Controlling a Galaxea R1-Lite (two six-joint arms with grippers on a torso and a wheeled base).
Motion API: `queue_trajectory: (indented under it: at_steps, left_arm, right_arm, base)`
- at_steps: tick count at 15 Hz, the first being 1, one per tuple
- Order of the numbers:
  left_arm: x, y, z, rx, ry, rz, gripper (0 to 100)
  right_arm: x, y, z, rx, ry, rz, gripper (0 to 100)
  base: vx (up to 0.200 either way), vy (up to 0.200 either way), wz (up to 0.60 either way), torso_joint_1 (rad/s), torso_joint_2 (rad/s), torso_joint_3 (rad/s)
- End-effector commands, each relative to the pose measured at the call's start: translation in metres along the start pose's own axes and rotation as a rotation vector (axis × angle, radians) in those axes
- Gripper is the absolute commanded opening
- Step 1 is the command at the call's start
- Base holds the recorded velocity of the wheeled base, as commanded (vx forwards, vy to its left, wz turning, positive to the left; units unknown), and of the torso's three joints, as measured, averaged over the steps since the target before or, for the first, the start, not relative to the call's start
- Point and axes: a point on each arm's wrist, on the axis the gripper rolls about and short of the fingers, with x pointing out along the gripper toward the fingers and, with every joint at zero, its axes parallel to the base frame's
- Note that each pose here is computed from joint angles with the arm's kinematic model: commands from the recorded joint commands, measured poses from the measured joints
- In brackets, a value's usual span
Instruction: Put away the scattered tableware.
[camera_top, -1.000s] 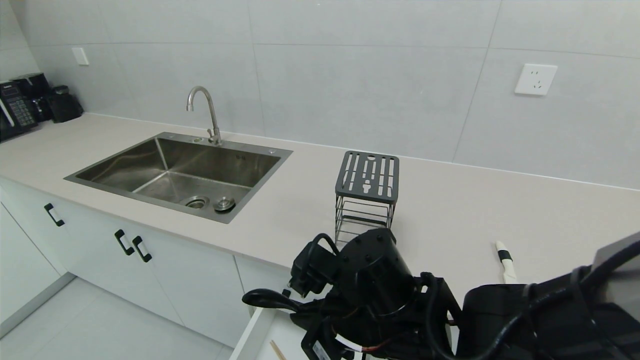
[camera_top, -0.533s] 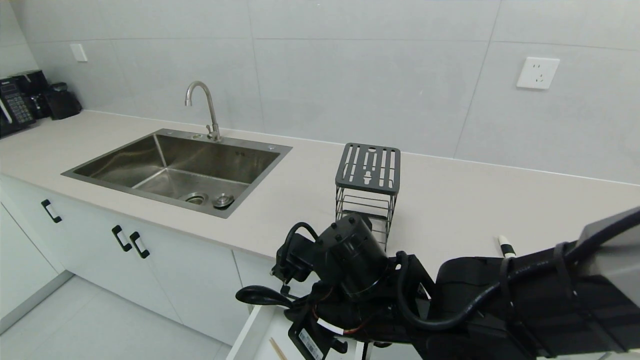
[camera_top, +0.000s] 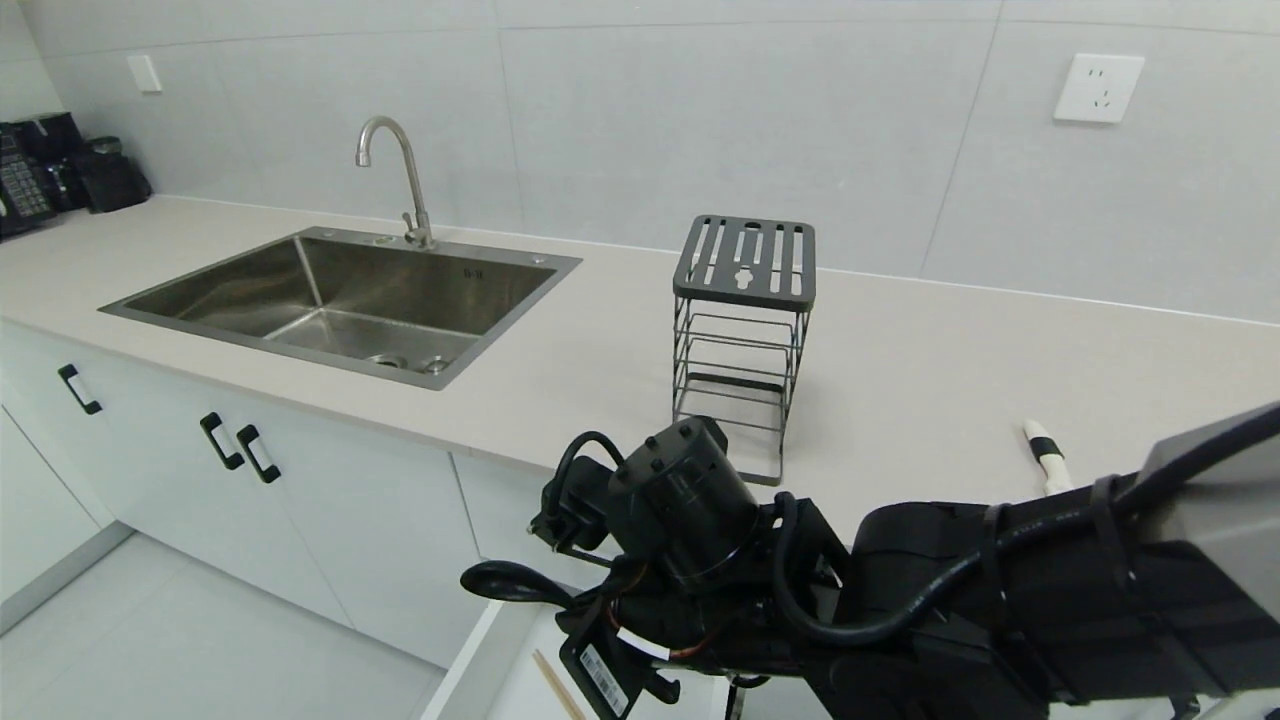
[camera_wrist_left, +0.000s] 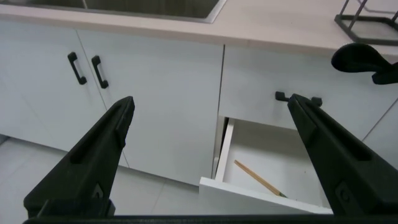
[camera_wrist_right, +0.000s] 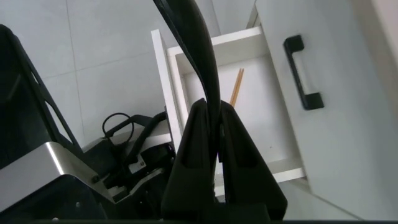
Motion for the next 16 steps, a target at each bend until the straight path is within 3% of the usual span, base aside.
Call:
queue_trajectory:
  at_steps: [1,16]
  left_arm:
    - [0.0001,0.0,0.0,0.0,0.001,0.0,100]
    - [0.0001,0.0,0.0,0.0,0.001,0.0,100]
  right_arm:
    - [0.0012,0.0015,-0.0029,0.006,0.01,0.003,0]
    - [0.0106,-0.0027,0.0049,0.002,-0.011,-0.027,0]
  base:
    - [0.0,0.0,0.0,-0.266,0.51,0.246]
    - [0.0,0.0,0.0,-0.255,0.46,0.207]
